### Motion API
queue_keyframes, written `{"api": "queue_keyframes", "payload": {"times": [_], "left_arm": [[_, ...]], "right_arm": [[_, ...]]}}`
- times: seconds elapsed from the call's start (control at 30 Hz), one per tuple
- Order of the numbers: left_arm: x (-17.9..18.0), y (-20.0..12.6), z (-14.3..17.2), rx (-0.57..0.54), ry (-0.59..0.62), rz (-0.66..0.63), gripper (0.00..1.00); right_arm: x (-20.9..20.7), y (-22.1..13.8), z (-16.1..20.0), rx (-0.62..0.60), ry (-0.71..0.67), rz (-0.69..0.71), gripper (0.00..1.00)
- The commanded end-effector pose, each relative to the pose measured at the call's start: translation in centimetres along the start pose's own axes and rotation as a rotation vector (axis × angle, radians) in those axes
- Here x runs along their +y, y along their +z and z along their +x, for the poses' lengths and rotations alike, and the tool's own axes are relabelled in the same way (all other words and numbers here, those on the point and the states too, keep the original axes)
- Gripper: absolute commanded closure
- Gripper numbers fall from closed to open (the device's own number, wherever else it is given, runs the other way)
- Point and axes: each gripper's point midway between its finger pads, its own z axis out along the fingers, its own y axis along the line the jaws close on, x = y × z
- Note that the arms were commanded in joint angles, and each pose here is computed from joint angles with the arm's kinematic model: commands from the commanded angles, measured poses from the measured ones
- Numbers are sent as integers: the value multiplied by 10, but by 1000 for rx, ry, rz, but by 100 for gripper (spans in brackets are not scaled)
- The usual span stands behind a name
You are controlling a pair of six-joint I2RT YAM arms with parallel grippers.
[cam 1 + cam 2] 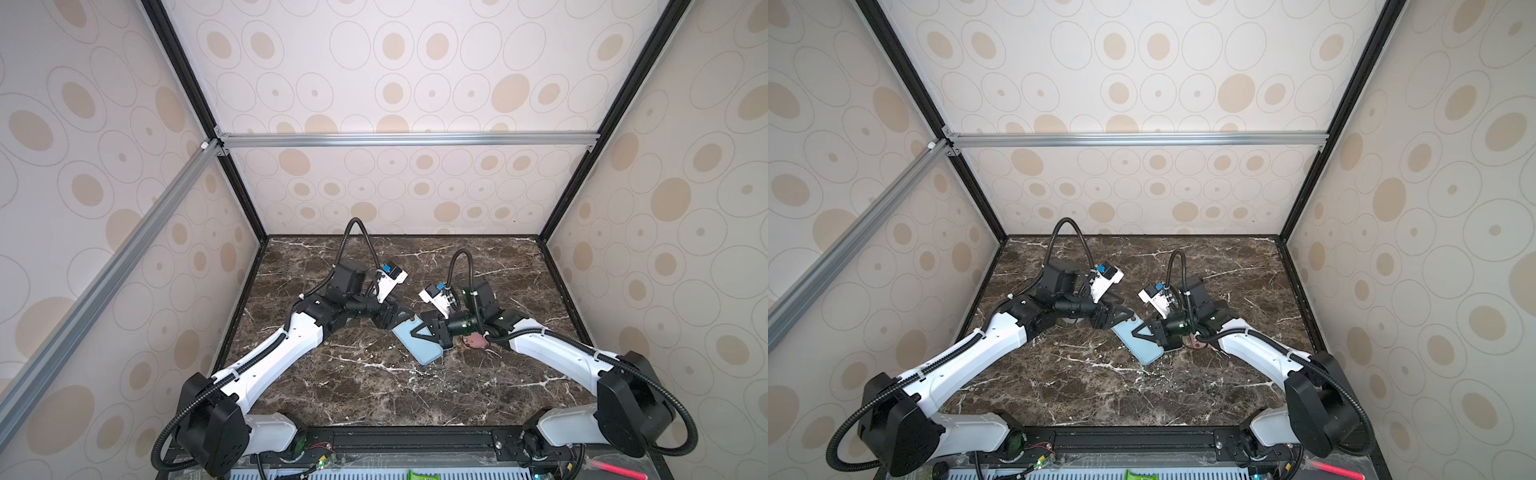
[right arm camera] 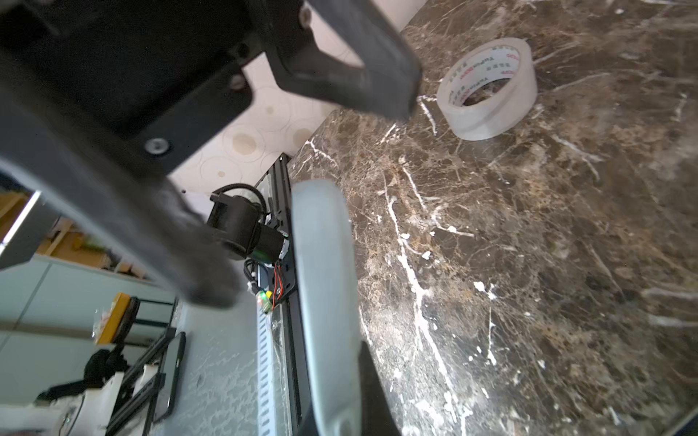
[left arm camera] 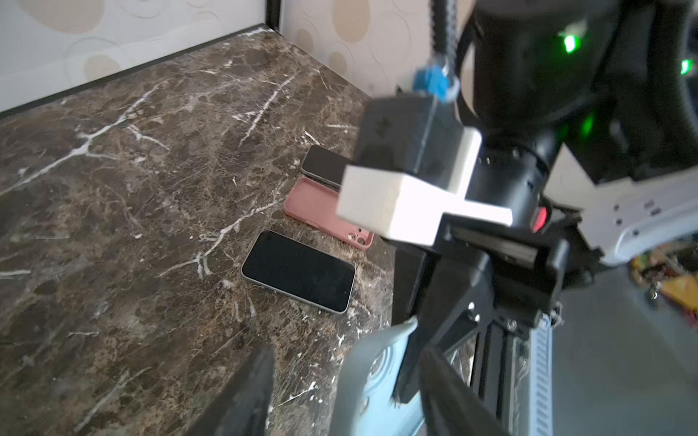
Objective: Take the phone out of the phone case
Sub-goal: Pass the phone case, then place the phone case at the center of the table.
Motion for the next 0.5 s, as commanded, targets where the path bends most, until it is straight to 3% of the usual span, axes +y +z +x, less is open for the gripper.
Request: {"api": "queue_keyframes", "payload": {"times": [0.0,0.17,0.33,0.47], "left_arm": [[29,-21,-27,-117,-8,-225,2],[64,-63,-36,-270,-97,-509,1],[73,-95,-23,-393,-170,-629,1],[82,-110,-3,-423,-237,-717,1]], "right_arm": [[-18,-7,-11,-105,104,137,100],[-53,-6,0,-175,303,287,100],[-73,9,10,-153,422,368,96],[-81,32,16,-116,480,355,90]]}}
